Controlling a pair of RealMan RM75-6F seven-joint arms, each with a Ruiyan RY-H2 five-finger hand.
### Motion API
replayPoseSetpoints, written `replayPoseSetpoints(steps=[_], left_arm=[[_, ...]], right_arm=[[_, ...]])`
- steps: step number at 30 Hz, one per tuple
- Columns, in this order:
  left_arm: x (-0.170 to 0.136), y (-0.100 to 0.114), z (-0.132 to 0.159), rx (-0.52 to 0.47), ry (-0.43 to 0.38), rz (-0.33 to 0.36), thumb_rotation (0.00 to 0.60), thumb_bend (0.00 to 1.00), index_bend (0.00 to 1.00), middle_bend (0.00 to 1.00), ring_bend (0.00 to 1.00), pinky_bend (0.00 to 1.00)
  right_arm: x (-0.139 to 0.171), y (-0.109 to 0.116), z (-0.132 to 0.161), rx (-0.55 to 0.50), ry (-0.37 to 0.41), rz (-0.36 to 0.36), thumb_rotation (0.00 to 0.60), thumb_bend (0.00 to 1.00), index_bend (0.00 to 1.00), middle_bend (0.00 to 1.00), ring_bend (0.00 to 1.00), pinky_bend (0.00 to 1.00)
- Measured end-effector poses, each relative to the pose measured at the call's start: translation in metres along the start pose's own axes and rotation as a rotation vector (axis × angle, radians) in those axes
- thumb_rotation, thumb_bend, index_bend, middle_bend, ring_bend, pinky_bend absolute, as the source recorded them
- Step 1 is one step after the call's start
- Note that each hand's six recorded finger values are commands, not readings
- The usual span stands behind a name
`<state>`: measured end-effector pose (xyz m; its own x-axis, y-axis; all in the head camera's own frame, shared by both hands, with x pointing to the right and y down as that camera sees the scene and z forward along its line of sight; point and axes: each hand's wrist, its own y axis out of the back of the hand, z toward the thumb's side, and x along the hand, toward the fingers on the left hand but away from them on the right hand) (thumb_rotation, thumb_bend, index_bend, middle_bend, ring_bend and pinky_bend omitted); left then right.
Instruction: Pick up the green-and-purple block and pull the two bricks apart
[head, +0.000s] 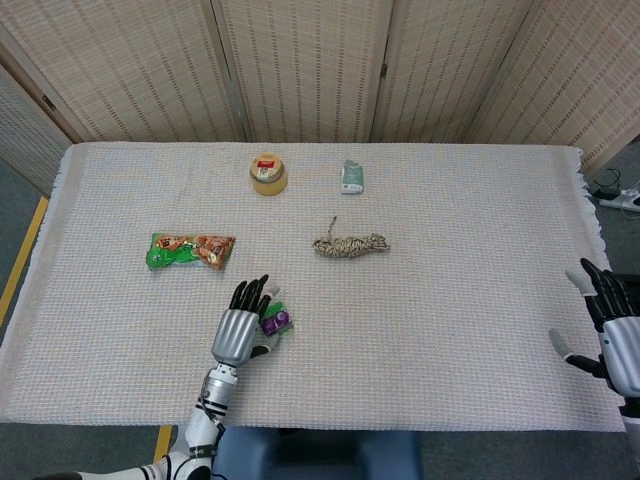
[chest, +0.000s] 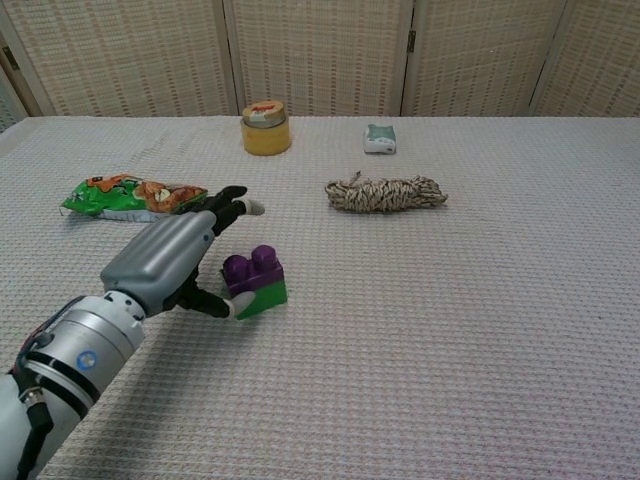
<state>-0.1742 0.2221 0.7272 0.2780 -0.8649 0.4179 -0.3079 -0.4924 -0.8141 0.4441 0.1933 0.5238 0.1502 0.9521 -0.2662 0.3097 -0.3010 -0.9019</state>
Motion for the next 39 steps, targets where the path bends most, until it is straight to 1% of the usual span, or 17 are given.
replayPoseSetpoints(steps=[7,9,12,15,18,21,27,32,35,39], left_arm=[[0.009,0.009,-0.008,0.053,-0.028,0.023,0.600,0.34,0.16,0.00,0.00,0.00],[0.011,0.010,-0.007,0.054,-0.036,0.018,0.600,0.34,0.16,0.00,0.00,0.00],[0.012,0.012,-0.006,0.056,-0.054,0.001,0.600,0.34,0.17,0.00,0.00,0.00],[0.011,0.014,-0.005,0.042,-0.064,-0.033,0.600,0.34,0.21,0.00,0.00,0.00],[0.010,0.020,-0.006,0.029,-0.062,-0.075,0.600,0.34,0.23,0.00,0.00,0.00],[0.011,0.024,-0.009,0.018,-0.034,-0.116,0.600,0.34,0.23,0.00,0.00,0.00],[0.017,0.033,-0.014,-0.005,0.058,-0.181,0.600,0.34,0.24,0.00,0.00,0.00],[0.023,0.042,-0.014,-0.018,0.122,-0.219,0.600,0.35,0.31,0.00,0.00,0.00],[0.025,0.041,-0.015,-0.030,0.139,-0.241,0.600,0.39,0.33,0.00,0.00,0.00],[0.024,0.039,-0.011,-0.010,0.122,-0.244,0.600,0.39,0.36,0.00,0.00,0.00]], right_arm=[[-0.001,-0.002,0.001,0.008,-0.001,0.002,0.600,0.40,0.01,0.00,0.00,0.00],[-0.001,-0.002,0.000,0.010,-0.005,0.002,0.600,0.40,0.01,0.00,0.00,0.00],[-0.001,-0.001,0.000,0.013,-0.008,-0.002,0.600,0.40,0.01,0.00,0.00,0.00],[-0.001,-0.001,0.000,0.016,-0.007,-0.006,0.600,0.40,0.01,0.00,0.00,0.00],[0.000,-0.001,0.001,0.017,-0.005,-0.003,0.600,0.40,0.01,0.00,0.00,0.00],[0.000,-0.002,0.001,0.020,-0.003,0.000,0.600,0.40,0.01,0.00,0.00,0.00],[-0.001,-0.005,0.002,0.022,-0.003,0.008,0.600,0.40,0.01,0.00,0.00,0.00],[-0.001,-0.005,0.002,0.018,0.001,0.014,0.600,0.40,0.01,0.00,0.00,0.00],[0.000,-0.003,0.003,0.014,0.004,0.006,0.600,0.40,0.01,0.00,0.00,0.00],[0.001,-0.004,0.003,0.015,0.006,0.009,0.600,0.40,0.01,0.00,0.00,0.00]])
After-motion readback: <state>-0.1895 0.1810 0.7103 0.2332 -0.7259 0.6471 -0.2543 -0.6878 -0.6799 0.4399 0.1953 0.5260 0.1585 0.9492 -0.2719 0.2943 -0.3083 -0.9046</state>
